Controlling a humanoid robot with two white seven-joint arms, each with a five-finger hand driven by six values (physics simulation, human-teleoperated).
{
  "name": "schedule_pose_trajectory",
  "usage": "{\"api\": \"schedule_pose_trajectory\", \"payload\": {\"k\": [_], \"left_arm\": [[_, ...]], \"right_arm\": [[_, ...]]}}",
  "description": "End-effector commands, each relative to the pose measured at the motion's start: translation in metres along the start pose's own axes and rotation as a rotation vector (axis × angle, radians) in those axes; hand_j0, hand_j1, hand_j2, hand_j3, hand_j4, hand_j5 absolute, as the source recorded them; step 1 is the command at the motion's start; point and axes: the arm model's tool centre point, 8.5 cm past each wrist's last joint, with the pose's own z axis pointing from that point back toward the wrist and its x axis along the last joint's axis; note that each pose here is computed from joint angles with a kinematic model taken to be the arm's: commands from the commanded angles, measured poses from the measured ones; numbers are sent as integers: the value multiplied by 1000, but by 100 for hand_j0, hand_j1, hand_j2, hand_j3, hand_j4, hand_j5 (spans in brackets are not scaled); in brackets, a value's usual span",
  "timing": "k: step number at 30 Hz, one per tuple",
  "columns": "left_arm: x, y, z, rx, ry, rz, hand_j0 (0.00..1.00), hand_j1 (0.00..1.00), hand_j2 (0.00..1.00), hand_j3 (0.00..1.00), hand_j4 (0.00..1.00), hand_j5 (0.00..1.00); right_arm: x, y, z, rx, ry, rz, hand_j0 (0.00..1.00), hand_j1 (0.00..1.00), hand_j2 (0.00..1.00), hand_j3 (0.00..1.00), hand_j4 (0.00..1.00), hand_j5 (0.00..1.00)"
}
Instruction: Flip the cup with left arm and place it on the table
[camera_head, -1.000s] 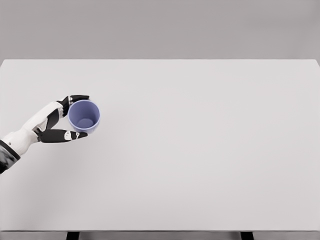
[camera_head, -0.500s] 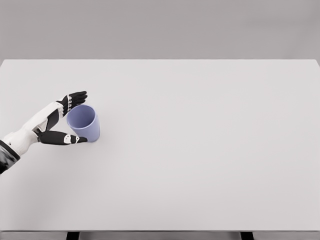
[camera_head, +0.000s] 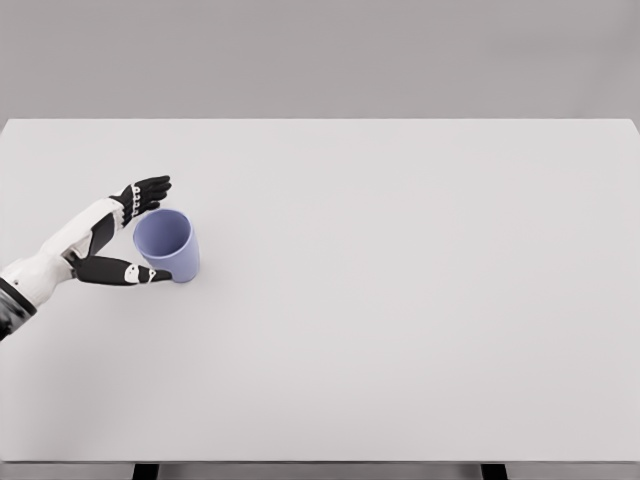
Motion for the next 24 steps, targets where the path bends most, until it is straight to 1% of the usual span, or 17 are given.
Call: {"api": "schedule_pose_trajectory", "payload": {"k": [1, 14, 19, 21, 24], "left_arm": [[0, 0, 0, 1, -1, 2, 100, 100, 100, 100, 100, 100], [5, 8, 2, 16, -7, -14, 100, 100, 100, 100, 100, 100], [13, 26, 11, 29, 5, -68, 100, 100, 100, 100, 100, 100], [18, 36, 16, 26, 20, -106, 100, 100, 100, 100, 100, 100], [23, 44, 19, 38, 21, -126, 100, 100, 100, 100, 100, 100]], "right_arm": [[0, 0, 0, 0, -1, 0, 100, 100, 100, 100, 100, 100], [0, 0, 0, 0, 0, 0, 100, 100, 100, 100, 100, 100], [0, 0, 0, 0, 0, 0, 100, 100, 100, 100, 100, 100], [0, 0, 0, 0, -1, 0, 100, 100, 100, 100, 100, 100], [0, 0, 0, 0, -1, 0, 100, 100, 100, 100, 100, 100]]}}
